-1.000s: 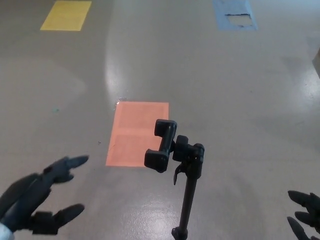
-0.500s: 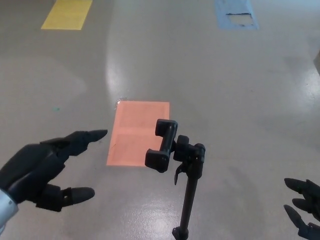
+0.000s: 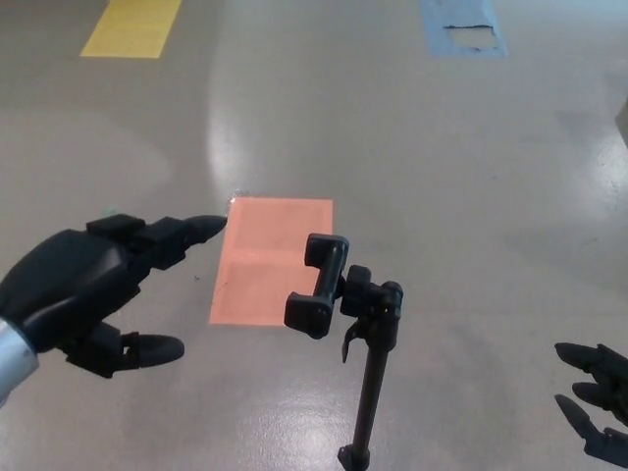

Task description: The robot uses its left hand to grab the top of a phone stand kept on the floor and tilt it upwards to adjust its angle

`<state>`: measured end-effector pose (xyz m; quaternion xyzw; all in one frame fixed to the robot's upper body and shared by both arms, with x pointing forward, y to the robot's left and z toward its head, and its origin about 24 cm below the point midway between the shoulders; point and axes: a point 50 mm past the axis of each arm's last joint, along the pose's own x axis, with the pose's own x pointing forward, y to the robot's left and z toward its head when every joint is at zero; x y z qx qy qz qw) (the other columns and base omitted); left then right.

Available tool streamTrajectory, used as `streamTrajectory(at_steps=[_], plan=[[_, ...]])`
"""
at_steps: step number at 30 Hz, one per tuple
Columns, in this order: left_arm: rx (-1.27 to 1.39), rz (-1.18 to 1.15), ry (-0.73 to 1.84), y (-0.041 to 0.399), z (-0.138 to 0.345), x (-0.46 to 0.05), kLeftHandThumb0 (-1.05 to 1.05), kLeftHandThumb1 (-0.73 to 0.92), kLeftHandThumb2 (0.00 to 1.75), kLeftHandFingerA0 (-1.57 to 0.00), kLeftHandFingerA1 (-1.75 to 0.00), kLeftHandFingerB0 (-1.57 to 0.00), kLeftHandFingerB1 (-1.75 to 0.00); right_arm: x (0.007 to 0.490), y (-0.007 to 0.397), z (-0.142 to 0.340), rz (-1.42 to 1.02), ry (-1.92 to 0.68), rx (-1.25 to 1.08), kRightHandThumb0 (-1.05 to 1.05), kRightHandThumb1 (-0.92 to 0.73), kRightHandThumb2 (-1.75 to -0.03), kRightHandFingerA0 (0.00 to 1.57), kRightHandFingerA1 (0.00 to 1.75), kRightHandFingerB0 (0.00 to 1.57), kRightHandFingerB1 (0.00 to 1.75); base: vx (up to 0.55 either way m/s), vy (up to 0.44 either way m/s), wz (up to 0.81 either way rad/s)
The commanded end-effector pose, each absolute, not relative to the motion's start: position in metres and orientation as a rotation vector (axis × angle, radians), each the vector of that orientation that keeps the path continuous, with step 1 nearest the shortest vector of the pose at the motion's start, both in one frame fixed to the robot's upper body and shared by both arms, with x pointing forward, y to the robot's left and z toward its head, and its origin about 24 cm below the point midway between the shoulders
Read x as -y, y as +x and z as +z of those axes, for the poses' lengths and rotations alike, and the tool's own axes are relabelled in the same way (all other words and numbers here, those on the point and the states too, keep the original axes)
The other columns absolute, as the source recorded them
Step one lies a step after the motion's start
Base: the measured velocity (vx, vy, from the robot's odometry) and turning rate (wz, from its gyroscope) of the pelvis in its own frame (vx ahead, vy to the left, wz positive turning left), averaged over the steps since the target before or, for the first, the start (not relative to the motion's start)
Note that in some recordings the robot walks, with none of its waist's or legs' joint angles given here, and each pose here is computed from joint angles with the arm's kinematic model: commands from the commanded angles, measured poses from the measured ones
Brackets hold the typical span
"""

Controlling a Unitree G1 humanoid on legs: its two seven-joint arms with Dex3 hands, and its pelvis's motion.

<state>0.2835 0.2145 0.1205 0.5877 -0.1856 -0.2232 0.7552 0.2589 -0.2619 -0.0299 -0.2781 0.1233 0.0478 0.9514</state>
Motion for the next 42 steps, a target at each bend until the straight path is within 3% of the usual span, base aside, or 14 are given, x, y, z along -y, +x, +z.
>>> streamTrajectory(at_steps=[1, 3, 4, 5, 7, 30, 31, 32, 33, 42], plan=[[0.451, -0.506, 1.347, 0.287, 0.128, -0.21, -0.77, 0.69, 0.59, -0.27, -0.3, 0.0, -0.16, 0.269, 0.26, -0.028, 0.112, -0.593, -0.279, -0.72, -0.81, -0.64, 0.23, 0.44, 0.24, 0.35, 0.0, 0.0, 0.0], [0.464, -0.507, 1.351, 0.287, 0.129, -0.209, -0.77, 0.69, 0.59, -0.27, -0.3, 0.0, -0.16, 0.269, 0.261, -0.028, 0.112, -0.59, -0.282, -0.72, -0.81, -0.64, 0.23, 0.44, 0.24, 0.35, 0.0, 0.0, 0.0], [0.472, -0.507, 1.349, 0.287, 0.129, -0.208, -0.81, 0.58, 0.9, -0.23, -0.45, 0.0, -0.14, 0.269, 0.261, -0.028, 0.115, -0.595, -0.283, -0.74, -0.81, -0.64, 0.24, 0.44, 0.25, 0.36, 0.0, 0.0, 0.0], [0.485, -0.509, 1.351, 0.288, 0.13, -0.206, -0.76, 0.56, 0.89, -0.15, -0.42, 0.0, -0.17, 0.269, 0.261, -0.028, 0.122, -0.601, -0.286, -0.75, -0.8, -0.64, 0.26, 0.44, 0.26, 0.36, 0.0, 0.0, 0.0], [0.49, -0.516, 1.363, 0.288, 0.132, -0.205, -0.75, 0.56, 0.89, -0.13, -0.41, 0.0, -0.17, 0.269, 0.262, -0.028, 0.126, -0.609, -0.291, -0.74, -0.8, -0.64, 0.27, 0.44, 0.27, 0.36, 0.0, 0.0, 0.0], [0.558, -0.577, 1.493, 0.287, 0.141, -0.169, -0.78, 0.6, 0.91, -0.12, -0.32, 0.0, -0.13, 0.27, 0.261, -0.03, 0.165, -0.677, -0.33, -0.72, -0.8, -0.64, 0.29, 0.43, 0.27, 0.35, 0.0, 0.0, 0.0], [0.562, -0.579, 1.498, 0.287, 0.142, -0.168, -0.71, 0.73, 0.66, -0.15, -0.26, 0.0, -0.1, 0.27, 0.261, -0.03, 0.164, -0.68, -0.331, -0.71, -0.8, -0.64, 0.29, 0.43, 0.28, 0.35, 0.0, 0.0, 0.0], [0.561, -0.58, 1.504, 0.287, 0.143, -0.167, -0.71, 0.73, 0.66, -0.15, -0.26, 0.0, -0.1, 0.27, 0.261, -0.03, 0.163, -0.677, -0.333, -0.71, -0.8, -0.64, 0.29, 0.43, 0.28, 0.35, 0.0, 0.0, 0.0], [0.578, -0.575, 1.5, 0.287, 0.146, -0.165, -0.79, 0.6, 0.91, -0.13, -0.34, 0.0, -0.12, 0.269, 0.262, -0.03, 0.161, -0.676, -0.336, -0.7, -0.79, -0.64, 0.29, 0.43, 0.28, 0.35, 0.0, 0.0, 0.0], [0.621, -0.572, 1.487, 0.286, 0.157, -0.155, -0.8, 0.58, 0.86, -0.15, -0.34, 0.0, -0.05, 0.27, 0.262, -0.031, 0.17, -0.696, -0.344, -0.68, -0.79, -0.63, 0.32, 0.43, 0.29, 0.35, 0.0, 0.0, 0.0]])
